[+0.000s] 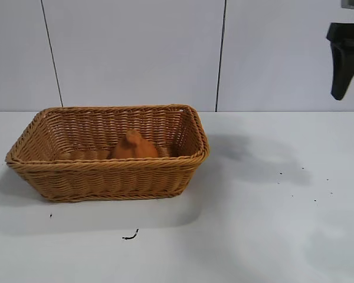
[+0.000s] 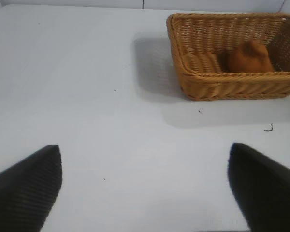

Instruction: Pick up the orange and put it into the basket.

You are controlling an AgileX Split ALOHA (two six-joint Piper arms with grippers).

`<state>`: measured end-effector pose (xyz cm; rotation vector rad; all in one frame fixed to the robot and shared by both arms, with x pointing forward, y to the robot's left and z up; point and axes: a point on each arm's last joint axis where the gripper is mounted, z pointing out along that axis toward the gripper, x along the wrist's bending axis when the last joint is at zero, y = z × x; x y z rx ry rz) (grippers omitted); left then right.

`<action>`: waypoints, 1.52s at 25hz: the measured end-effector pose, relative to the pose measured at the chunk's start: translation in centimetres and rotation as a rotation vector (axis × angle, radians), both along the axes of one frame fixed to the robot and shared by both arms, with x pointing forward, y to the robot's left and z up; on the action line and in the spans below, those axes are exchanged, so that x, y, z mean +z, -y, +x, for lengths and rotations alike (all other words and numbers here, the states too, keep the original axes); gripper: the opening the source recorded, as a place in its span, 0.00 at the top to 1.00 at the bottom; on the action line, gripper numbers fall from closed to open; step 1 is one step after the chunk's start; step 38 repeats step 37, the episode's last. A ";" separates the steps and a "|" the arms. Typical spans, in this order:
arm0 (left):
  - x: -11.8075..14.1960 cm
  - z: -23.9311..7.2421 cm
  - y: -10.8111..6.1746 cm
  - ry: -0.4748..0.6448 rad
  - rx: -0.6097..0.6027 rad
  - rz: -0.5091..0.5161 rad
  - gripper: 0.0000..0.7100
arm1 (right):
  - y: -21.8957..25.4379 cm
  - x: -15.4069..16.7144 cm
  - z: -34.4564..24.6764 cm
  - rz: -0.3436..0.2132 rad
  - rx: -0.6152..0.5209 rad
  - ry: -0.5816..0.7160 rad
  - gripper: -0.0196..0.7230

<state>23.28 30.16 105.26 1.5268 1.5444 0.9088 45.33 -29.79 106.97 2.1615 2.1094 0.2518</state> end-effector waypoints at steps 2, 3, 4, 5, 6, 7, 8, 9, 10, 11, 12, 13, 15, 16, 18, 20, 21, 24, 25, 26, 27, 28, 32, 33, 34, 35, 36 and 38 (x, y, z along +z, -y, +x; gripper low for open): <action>0.0 0.0 0.0 0.000 0.000 0.000 0.06 | 0.0 0.0 -3.0 -0.003 0.007 0.059 0.10; 0.0 0.0 0.0 0.000 0.000 0.000 0.06 | -0.1 -0.1 -4.2 -0.004 0.009 0.090 0.10; 0.0 0.0 0.0 0.000 0.000 0.000 0.06 | -0.1 0.1 -5.4 -0.006 0.010 0.147 0.10; 0.0 0.0 0.0 0.000 0.000 0.000 0.06 | -0.1 0.0 -6.7 -0.007 0.010 0.196 0.10; 0.0 0.0 0.0 0.000 0.000 0.000 0.06 | -0.1 -0.1 -7.9 -0.008 0.008 0.253 0.10; 0.0 0.0 0.0 0.000 0.000 0.000 0.06 | -0.1 -0.2 -8.8 -0.010 0.007 0.307 0.10; 0.0 0.0 0.0 0.000 0.000 0.000 0.06 | -0.1 -0.5 -10.0 -0.011 0.007 0.359 0.10; 0.0 0.0 0.0 0.000 0.000 0.000 0.06 | -0.1 -0.9 -11.1 -0.013 0.008 0.403 0.10; 0.0 0.0 0.0 0.000 0.000 0.000 0.06 | -0.1 -0.9 -11.1 -0.013 0.008 0.403 0.10; 0.0 0.0 0.0 0.000 0.000 0.000 0.06 | -0.1 -1.4 -12.1 -0.014 0.009 0.434 0.10; 0.0 0.0 0.0 0.000 0.000 0.000 0.06 | -0.2 -2.0 -14.0 -0.017 0.011 0.507 0.10; 0.0 0.0 0.0 0.000 0.000 0.000 0.06 | -0.2 -2.4 -15.0 -0.018 0.013 0.526 0.10; 0.0 0.0 0.0 0.000 0.000 0.000 0.06 | -0.2 -2.4 -16.3 -0.022 0.018 0.591 0.10; 0.0 0.0 0.0 0.000 0.000 0.000 0.06 | -0.2 -2.2 -17.0 -0.023 0.017 0.632 0.10; 0.0 0.0 0.0 0.000 0.000 0.000 0.06 | -0.2 -2.0 -18.1 -0.024 0.017 0.708 0.10; 0.0 0.0 0.0 0.000 0.000 0.000 0.06 | -0.2 -1.7 -19.3 -0.026 0.016 0.783 0.10; 0.0 0.0 0.0 0.000 0.000 0.000 0.06 | -0.2 -1.7 -19.8 -0.027 0.016 0.814 0.10; 0.0 0.0 0.0 0.000 0.000 0.000 0.06 | -0.3 -1.6 -21.3 -0.030 0.017 0.911 0.10; 0.0 0.0 0.0 0.000 0.000 0.000 0.06 | -0.3 -1.6 -21.6 -0.030 0.016 0.931 0.10; 0.0 0.0 0.0 0.000 0.000 0.000 0.06 | -0.3 -1.6 -21.7 -0.030 0.016 0.940 0.10; 0.0 0.0 0.0 0.000 0.000 0.000 0.06 | -0.3 -1.6 -21.7 -0.030 0.016 0.941 0.10; 0.0 0.0 0.0 0.000 0.000 0.000 0.06 | -0.3 -1.6 -21.7 -0.030 0.016 0.941 0.10; 0.0 0.0 0.0 0.000 0.000 0.000 0.06 | -0.3 -1.6 -21.7 -0.030 0.016 0.941 0.10; 0.0 0.0 0.0 0.000 0.000 0.000 0.06 | -0.3 -1.6 -21.7 -0.030 0.016 0.941 0.10; 0.0 0.0 0.0 0.000 0.000 0.000 0.06 | -0.3 -1.6 -21.7 -0.030 0.016 0.941 0.10; 0.0 0.0 0.0 0.000 0.000 0.000 0.06 | -0.3 -1.6 -21.7 -0.030 0.016 0.941 0.10; 0.0 0.0 0.0 0.000 0.000 0.000 0.06 | -0.3 -1.6 -21.7 -0.030 0.016 0.941 0.10; 0.0 0.0 0.0 0.000 0.000 0.000 0.06 | -0.3 -1.6 -21.7 -0.030 0.016 0.940 0.10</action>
